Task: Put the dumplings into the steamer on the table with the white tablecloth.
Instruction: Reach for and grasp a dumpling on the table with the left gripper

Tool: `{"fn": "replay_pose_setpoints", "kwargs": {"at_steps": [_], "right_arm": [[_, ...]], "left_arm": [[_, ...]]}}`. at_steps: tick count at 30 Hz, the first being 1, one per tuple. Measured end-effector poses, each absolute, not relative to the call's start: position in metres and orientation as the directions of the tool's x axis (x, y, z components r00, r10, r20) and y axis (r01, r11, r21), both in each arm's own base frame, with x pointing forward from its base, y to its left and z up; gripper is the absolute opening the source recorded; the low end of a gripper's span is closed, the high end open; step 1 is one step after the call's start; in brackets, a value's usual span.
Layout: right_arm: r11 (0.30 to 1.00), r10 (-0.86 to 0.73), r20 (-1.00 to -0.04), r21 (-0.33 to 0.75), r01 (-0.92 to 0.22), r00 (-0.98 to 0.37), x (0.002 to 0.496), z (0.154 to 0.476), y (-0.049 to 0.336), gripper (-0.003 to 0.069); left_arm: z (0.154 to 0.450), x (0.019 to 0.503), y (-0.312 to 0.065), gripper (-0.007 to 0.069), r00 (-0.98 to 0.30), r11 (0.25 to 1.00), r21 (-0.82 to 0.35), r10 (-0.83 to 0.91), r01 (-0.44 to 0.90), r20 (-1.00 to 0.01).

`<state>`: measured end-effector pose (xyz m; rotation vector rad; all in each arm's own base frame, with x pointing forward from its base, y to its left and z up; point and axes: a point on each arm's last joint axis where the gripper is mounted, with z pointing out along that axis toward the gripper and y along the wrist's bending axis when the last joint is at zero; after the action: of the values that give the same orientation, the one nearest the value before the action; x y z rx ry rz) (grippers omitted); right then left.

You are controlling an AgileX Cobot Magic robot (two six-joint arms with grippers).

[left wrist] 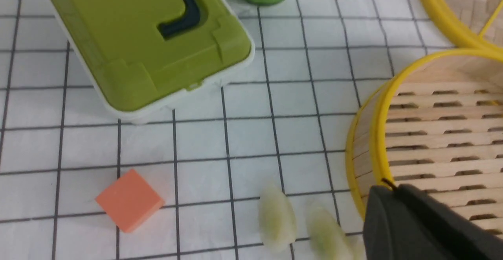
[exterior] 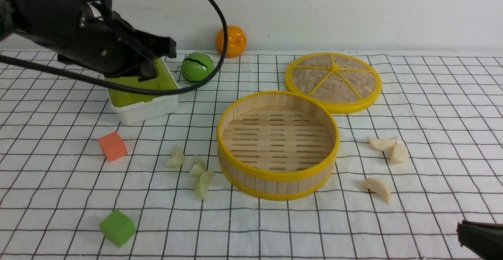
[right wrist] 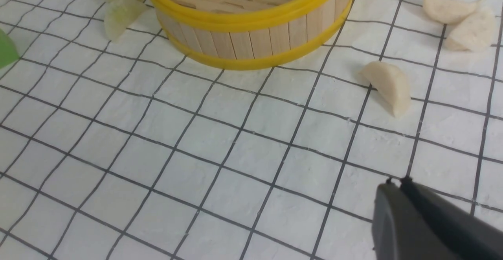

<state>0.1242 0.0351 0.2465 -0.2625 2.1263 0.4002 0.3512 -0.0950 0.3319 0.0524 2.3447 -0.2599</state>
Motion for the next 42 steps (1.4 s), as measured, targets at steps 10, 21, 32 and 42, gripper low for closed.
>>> {"fn": "replay_pose_setpoints", "kwargs": {"at_steps": [10,21,32,42], "right_arm": [[0.927,-0.053,-0.835,0.163,-0.339,-0.548,0.124,0.246,0.034,-0.0004],[0.915,-0.085,-0.817,0.162,-0.368,-0.570,0.121,0.243,0.036,-0.0004],[0.915,-0.084,-0.817,0.163,-0.368,-0.570,0.121,0.243,0.036,-0.0004],[0.914,-0.064,-0.818,0.182,-0.364,-0.571,0.122,0.244,0.037,-0.0004]], "left_arm": [[0.269,0.378,-0.103,0.0001,-0.816,0.984,-0.154,-0.019,0.086,-0.578],[0.220,0.395,-0.108,0.0205,-0.869,0.986,-0.152,-0.020,0.064,-0.495],[0.176,0.407,-0.111,0.0395,-0.897,0.989,-0.135,-0.010,0.055,-0.442],[0.162,0.410,-0.112,0.0281,-0.907,0.990,-0.132,-0.010,0.050,-0.420]]}}
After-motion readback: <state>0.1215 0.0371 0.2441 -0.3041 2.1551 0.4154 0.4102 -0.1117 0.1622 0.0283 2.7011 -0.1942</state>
